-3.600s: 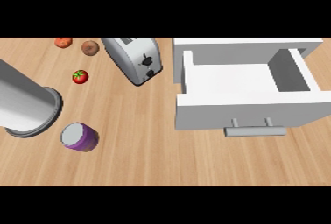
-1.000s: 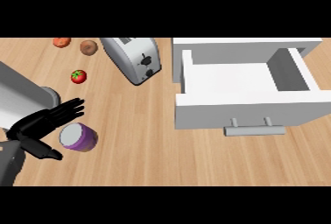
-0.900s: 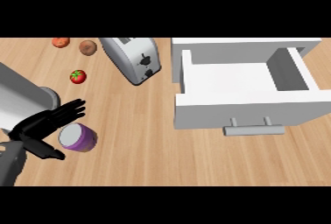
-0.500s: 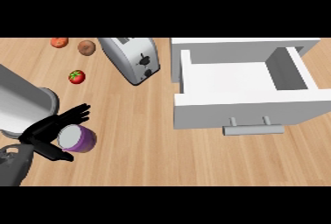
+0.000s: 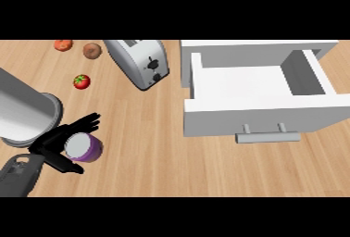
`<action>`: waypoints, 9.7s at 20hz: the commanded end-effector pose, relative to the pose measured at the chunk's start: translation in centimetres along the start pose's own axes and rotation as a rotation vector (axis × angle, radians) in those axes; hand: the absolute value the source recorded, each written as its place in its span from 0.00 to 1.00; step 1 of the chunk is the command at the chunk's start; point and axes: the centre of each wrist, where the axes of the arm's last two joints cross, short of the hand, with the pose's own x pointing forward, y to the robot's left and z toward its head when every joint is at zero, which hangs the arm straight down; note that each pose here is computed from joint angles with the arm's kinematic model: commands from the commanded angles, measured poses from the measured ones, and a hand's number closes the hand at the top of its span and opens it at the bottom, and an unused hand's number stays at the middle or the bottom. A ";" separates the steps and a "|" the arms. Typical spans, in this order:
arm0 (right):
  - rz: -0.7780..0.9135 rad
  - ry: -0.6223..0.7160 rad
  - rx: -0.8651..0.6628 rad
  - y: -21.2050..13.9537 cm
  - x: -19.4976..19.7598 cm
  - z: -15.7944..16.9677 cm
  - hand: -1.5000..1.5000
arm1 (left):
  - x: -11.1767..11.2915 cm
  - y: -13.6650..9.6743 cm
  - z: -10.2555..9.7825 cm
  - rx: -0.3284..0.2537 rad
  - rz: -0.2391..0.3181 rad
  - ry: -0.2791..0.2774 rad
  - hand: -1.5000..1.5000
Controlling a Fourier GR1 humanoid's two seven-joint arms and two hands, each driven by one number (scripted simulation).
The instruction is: Pick up the can, place it into the drawer and close the drawer
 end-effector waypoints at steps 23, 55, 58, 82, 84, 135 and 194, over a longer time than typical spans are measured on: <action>-0.018 0.039 -0.043 0.1 0.9 1.8 0.00 | 0.6 -4.2 -6.6 0.044 0.320 -0.324 1.00; -0.051 0.035 -0.049 0.6 0.5 1.9 0.00 | 27.9 -18.7 -15.0 0.607 0.196 -0.547 1.00; -0.039 0.024 -0.038 1.5 1.7 1.2 0.00 | 30.3 -18.5 -16.7 0.578 0.195 -0.554 1.00; -0.057 0.003 -0.012 1.1 1.3 0.2 0.00 | 35.8 -24.2 -23.0 0.599 0.138 -0.518 1.00; -0.044 -0.008 -0.019 1.3 1.2 1.0 0.00 | 34.1 -22.6 -23.9 0.611 0.122 -0.489 1.00; 0.348 -0.306 0.161 4.7 6.1 -4.2 0.00 | 33.2 -25.1 -25.9 0.730 0.105 -0.505 0.00; 1.332 -0.320 0.135 23.6 -12.5 -30.5 0.00 | 35.0 -17.6 -16.8 0.809 0.110 -0.495 0.00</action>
